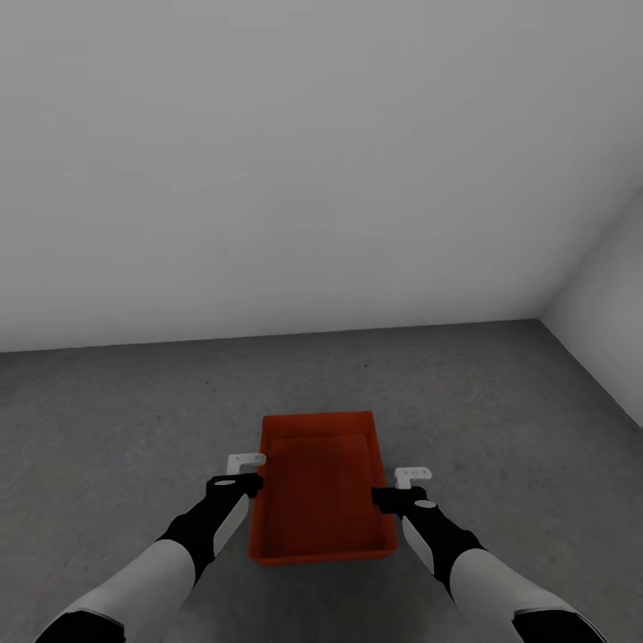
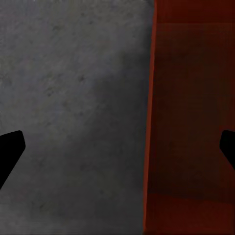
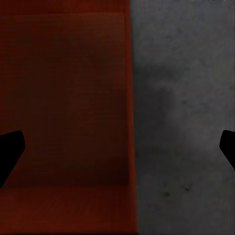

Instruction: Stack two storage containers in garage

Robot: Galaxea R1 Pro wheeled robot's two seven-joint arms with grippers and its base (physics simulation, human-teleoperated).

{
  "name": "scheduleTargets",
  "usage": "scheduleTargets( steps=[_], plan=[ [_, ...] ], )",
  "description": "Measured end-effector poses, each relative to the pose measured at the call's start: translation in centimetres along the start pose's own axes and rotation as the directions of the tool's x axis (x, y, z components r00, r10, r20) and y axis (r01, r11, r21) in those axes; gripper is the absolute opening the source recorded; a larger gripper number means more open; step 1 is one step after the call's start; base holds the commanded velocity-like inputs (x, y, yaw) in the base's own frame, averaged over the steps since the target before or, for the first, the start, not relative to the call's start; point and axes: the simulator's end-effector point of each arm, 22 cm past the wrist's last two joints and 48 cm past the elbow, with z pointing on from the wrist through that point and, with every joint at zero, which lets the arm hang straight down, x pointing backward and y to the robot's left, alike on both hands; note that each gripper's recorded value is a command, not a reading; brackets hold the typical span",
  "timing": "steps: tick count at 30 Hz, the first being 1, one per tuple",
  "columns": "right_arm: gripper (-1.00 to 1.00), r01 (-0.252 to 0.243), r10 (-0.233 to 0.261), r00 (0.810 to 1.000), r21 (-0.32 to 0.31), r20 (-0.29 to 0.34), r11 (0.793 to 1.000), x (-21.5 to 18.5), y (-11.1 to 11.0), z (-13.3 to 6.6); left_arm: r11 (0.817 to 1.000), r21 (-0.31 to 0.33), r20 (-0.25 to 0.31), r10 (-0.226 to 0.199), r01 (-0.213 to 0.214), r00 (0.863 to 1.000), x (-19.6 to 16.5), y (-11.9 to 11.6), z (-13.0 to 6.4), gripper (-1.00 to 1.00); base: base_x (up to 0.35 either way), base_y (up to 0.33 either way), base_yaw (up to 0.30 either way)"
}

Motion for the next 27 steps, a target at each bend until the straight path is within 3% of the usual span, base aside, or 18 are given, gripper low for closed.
scheduleTargets(
  steps=[27],
  plan=[
    [1.00,-0.001,0.001,1.000,0.004,0.004,1.000,-3.4,0.0,-4.3,1.000,0.002,-0.005,-0.002,0.002,1.000,-2.9,0.7,-4.4,1.00,0.000,0.000,0.000]
  ],
)
